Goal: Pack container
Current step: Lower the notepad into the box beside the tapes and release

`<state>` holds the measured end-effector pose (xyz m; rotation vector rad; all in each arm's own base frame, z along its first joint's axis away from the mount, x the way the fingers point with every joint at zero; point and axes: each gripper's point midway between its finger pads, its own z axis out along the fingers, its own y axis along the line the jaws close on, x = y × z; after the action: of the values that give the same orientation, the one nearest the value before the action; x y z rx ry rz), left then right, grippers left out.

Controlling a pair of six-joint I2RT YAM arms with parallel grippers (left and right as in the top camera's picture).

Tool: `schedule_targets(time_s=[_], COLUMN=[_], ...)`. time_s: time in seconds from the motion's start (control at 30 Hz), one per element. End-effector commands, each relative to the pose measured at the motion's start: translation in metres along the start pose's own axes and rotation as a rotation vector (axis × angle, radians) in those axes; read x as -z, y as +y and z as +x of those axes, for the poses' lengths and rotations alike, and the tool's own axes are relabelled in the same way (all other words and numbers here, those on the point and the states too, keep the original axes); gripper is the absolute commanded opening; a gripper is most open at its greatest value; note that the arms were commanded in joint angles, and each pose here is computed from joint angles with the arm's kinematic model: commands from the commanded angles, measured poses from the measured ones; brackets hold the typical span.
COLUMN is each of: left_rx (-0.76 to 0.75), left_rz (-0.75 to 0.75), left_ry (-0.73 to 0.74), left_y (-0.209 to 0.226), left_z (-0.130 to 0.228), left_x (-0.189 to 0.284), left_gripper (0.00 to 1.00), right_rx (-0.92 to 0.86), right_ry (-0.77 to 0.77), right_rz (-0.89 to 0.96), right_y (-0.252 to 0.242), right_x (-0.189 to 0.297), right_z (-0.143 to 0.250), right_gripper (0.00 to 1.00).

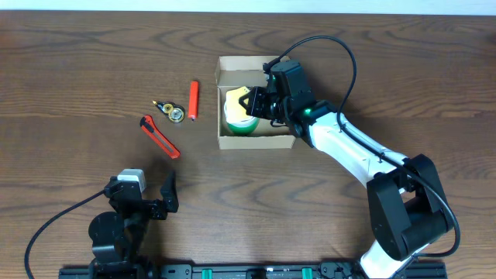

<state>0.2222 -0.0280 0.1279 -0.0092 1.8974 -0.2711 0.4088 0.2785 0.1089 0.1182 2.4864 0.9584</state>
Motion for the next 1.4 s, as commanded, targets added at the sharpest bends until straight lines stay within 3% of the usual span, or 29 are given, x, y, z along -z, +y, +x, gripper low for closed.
schedule_targets(time_s=[0.0, 0.57, 0.8, 1.17, 1.2, 1.23, 1.27, 1.37], left_rx=[0.017, 0.017, 0.017, 0.017, 0.017, 0.017, 0.017, 0.017], left_rz=[0.009, 0.008, 0.008, 0.009, 0.008, 0.009, 0.008, 0.009], left_ry=[0.020, 0.020, 0.020, 0.020, 0.020, 0.020, 0.020, 0.020], left_y=[0.000, 0.000, 0.000, 0.000, 0.000, 0.000, 0.000, 0.000], left_z=[0.009, 0.009, 0.009, 0.009, 0.009, 0.009, 0.009, 0.009], left_x=[-0.003, -0.003, -0.003, -0.003, -0.003, -0.003, -0.003, -0.003], left_gripper=[0.95, 0.95, 0.95, 0.95, 0.95, 0.96, 0.95, 0.95], right_rx=[-0.014, -0.024, -0.032, -0.040, -0.042, -0.045, -0.047, -0.051], right_ry=[-0.020, -0.015, -0.018, -0.013, -0.015, -0.016, -0.016, -0.018], right_rz=[0.038, 0.080, -0.037, -0.006, 0.006, 0.021, 0.029, 0.047], right_y=[-0.008, -0.023, 0.002, -0.005, -0.008, -0.011, -0.012, -0.016], right_x=[-0.002, -0.012, -0.012, -0.013, -0.013, -0.013, -0.013, -0.013], right_z=[-0.002, 0.002, -0.004, -0.002, -0.001, -0.001, -0.001, 0.000], right_gripper=[0.02, 0.01, 0.01, 0.01, 0.06, 0.24, 0.32, 0.47])
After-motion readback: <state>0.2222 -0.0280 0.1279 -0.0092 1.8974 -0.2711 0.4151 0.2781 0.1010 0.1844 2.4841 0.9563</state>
